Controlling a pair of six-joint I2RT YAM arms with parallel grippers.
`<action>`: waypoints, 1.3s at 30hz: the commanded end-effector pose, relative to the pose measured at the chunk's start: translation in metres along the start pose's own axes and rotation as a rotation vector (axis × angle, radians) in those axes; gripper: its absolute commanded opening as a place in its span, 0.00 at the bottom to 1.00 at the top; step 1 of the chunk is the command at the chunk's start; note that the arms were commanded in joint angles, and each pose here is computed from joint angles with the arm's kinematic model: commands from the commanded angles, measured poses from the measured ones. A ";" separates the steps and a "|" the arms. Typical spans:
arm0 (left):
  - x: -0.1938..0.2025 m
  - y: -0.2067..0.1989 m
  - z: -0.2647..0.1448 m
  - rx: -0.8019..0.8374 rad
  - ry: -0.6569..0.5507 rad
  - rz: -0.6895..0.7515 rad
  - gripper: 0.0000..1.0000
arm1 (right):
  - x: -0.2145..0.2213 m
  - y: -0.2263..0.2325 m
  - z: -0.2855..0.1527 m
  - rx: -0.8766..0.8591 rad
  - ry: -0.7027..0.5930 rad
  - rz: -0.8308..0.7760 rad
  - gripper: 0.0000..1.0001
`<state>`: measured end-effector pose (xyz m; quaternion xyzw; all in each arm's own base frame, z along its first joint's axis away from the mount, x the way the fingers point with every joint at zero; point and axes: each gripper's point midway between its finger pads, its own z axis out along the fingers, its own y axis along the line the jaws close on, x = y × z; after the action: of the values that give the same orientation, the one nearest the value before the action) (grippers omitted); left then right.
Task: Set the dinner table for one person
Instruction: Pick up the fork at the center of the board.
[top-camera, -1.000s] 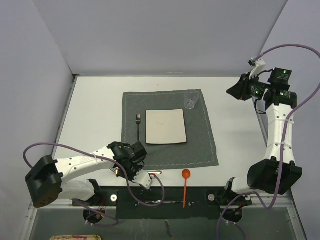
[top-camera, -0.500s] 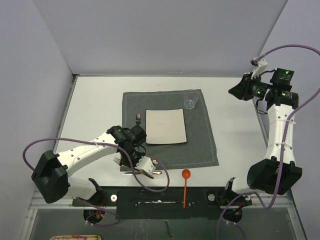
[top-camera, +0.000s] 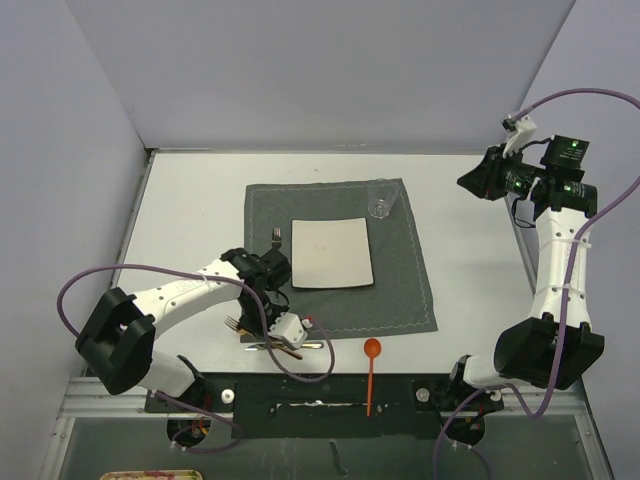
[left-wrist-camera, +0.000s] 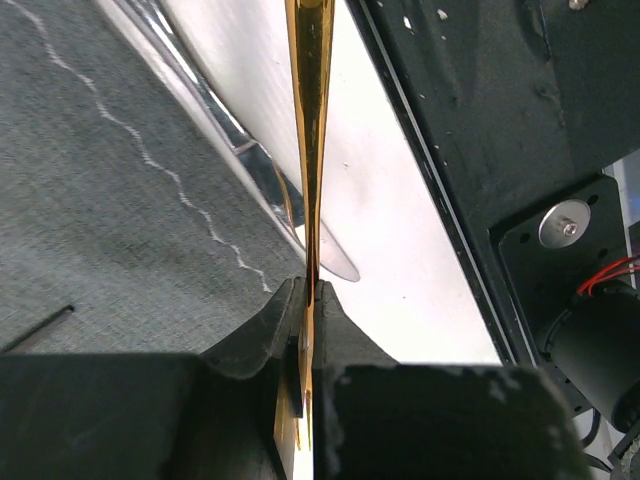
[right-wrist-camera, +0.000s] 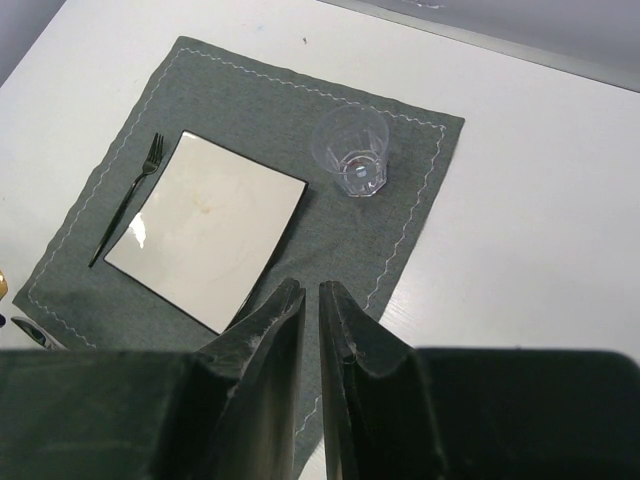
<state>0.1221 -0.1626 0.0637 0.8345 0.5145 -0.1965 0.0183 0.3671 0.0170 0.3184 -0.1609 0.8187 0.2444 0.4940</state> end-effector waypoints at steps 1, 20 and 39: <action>-0.002 -0.002 -0.004 -0.012 -0.010 0.071 0.00 | -0.021 -0.002 -0.003 0.000 -0.055 -0.044 0.14; 0.021 -0.033 -0.035 0.203 0.202 0.325 0.00 | -0.026 -0.011 -0.022 0.070 -0.099 -0.060 0.13; 0.017 -0.006 -0.057 0.396 0.222 0.521 0.00 | -0.018 -0.036 -0.037 0.201 -0.106 -0.114 0.13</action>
<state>0.1353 -0.1378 0.1004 0.9388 0.2750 -0.1688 -0.1208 0.3654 -0.0193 0.3311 -0.1401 0.8124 0.1726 0.5391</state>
